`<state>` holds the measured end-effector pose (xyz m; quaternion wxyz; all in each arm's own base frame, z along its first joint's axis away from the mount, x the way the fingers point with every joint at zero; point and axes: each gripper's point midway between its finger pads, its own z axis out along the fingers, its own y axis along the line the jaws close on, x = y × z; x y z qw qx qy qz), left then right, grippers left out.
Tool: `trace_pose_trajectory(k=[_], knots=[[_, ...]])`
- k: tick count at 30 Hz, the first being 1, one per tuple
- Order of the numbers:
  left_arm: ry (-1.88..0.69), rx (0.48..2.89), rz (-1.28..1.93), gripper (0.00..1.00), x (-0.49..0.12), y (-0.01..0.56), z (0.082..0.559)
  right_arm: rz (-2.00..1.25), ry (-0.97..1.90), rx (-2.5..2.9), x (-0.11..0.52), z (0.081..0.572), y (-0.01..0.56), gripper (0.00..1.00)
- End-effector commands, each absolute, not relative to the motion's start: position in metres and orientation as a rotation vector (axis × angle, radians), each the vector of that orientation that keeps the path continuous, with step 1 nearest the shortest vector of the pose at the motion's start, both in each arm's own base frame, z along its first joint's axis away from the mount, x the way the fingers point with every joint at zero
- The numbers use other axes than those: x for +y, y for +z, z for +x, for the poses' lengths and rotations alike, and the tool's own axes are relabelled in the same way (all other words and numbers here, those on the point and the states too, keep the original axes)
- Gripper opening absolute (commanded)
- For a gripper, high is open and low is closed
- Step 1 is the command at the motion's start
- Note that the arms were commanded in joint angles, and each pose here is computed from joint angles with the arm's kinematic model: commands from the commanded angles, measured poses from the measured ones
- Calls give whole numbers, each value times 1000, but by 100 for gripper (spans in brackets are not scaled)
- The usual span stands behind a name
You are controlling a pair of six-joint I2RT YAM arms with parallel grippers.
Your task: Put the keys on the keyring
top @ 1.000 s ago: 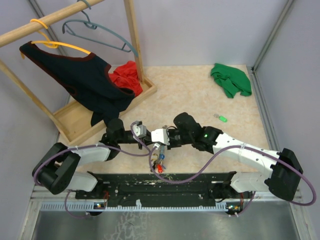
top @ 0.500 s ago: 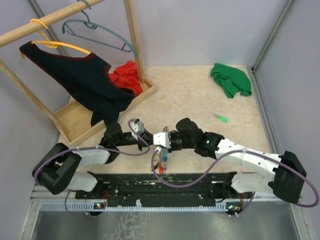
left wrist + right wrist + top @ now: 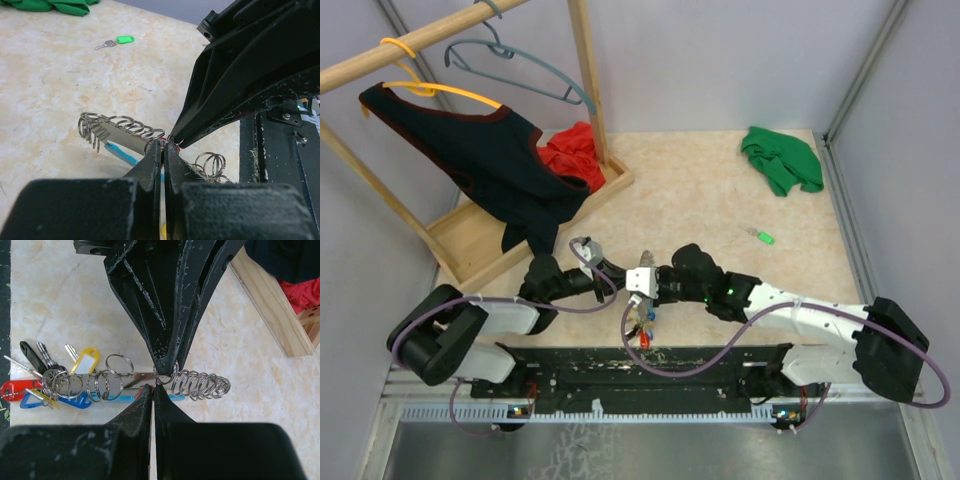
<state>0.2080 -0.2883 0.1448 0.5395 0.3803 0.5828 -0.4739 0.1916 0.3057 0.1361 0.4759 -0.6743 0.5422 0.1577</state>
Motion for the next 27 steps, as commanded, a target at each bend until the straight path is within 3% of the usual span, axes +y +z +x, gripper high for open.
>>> trace_pose_trajectory(k=[1, 4, 14, 27], knots=[[-1081, 1257, 800, 0, -286, 178, 221, -1650, 464, 1301, 320, 179, 135, 0], [-1054, 1251, 781, 1, -282, 178, 222, -1643, 436, 1313, 318, 184, 138, 0], [-963, 1261, 862, 29, -275, 170, 220, -1692, 351, 1319, 309, 190, 162, 0], [-961, 1175, 1108, 39, -283, 171, 199, -1805, 296, 1300, 306, 192, 180, 0]])
